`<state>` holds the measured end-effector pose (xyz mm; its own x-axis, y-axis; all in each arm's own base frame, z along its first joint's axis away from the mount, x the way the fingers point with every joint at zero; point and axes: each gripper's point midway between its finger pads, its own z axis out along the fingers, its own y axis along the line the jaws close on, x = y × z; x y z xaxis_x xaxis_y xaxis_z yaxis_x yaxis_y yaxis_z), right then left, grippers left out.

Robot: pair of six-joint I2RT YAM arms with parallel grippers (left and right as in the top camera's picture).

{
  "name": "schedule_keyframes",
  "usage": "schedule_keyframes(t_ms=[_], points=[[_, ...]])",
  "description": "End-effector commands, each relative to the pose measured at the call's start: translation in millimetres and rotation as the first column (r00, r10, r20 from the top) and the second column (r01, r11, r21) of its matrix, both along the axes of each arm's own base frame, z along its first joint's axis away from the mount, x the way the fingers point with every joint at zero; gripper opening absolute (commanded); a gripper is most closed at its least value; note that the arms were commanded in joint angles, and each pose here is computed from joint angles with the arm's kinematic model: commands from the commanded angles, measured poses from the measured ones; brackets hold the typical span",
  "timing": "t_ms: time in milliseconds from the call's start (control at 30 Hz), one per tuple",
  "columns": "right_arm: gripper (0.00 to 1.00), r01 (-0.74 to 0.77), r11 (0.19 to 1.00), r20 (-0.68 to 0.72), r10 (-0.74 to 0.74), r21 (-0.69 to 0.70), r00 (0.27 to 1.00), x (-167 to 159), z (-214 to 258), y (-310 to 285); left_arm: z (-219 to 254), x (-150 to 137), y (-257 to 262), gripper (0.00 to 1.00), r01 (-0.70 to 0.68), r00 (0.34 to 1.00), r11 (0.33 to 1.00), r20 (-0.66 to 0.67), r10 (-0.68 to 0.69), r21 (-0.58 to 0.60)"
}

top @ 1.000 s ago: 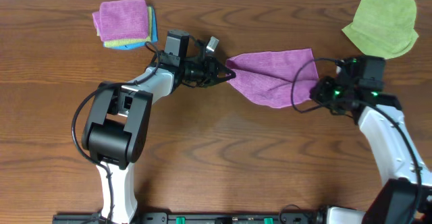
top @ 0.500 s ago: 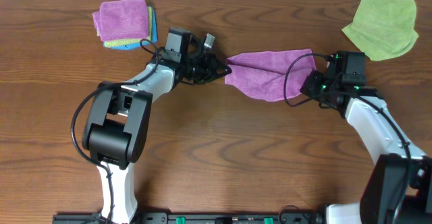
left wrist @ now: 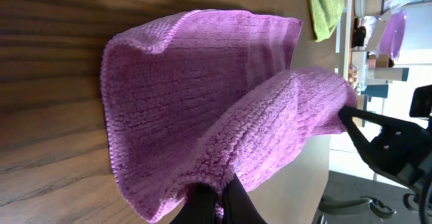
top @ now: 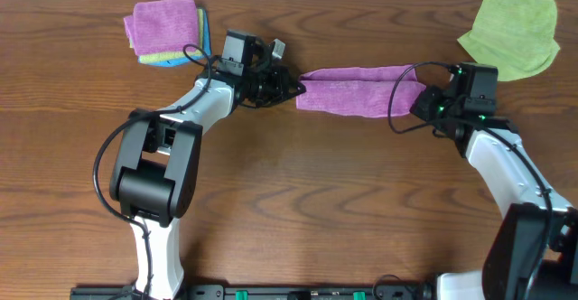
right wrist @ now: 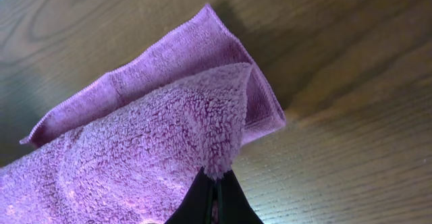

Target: Fold the cloth

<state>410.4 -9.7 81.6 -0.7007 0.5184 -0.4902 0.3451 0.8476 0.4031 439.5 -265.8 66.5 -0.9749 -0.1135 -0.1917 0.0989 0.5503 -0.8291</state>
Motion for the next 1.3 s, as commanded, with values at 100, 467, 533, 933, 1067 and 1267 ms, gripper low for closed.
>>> schedule_keyframes(t_ms=[100, 467, 533, 933, 1067, 1267], points=[[0.02, 0.015, 1.000, -0.006, -0.015, 0.027, 1.000, 9.5, -8.4, 0.8, 12.5, 13.2, 2.1, 0.06, -0.017, 0.997, 1.000, 0.070, 0.015, 0.025], [0.02, -0.041, 0.998, -0.015, 0.042, 0.050, 0.999, 43.4, -18.6, 19.6, 2.1, 22.8, 13.0, 0.06, -0.090, 0.994, 0.991, 0.078, 0.082, 0.100], [0.01, -0.046, 0.998, -0.010, 0.046, 0.050, 0.999, 51.2, -18.2, 21.4, 2.0, 23.5, 12.5, 0.06, -0.093, 0.993, 0.990, 0.083, 0.085, 0.105], [0.02, -0.073, 0.995, -0.006, 0.074, 0.070, 0.997, 78.1, -26.6, 30.0, 8.6, 40.0, 17.5, 0.06, -0.144, 0.982, 0.978, 0.146, 0.122, 0.151], [0.02, -0.088, 0.993, -0.016, 0.089, 0.074, 0.996, 83.2, -33.9, 36.8, -0.3, 40.5, 26.1, 0.06, -0.175, 0.979, 0.963, 0.138, 0.148, 0.206], [0.01, -0.100, 0.993, -0.039, 0.103, 0.070, 0.994, 82.3, -47.4, 44.7, -4.2, 40.9, 30.4, 0.06, -0.174, 0.978, 0.955, 0.158, 0.139, 0.240]])
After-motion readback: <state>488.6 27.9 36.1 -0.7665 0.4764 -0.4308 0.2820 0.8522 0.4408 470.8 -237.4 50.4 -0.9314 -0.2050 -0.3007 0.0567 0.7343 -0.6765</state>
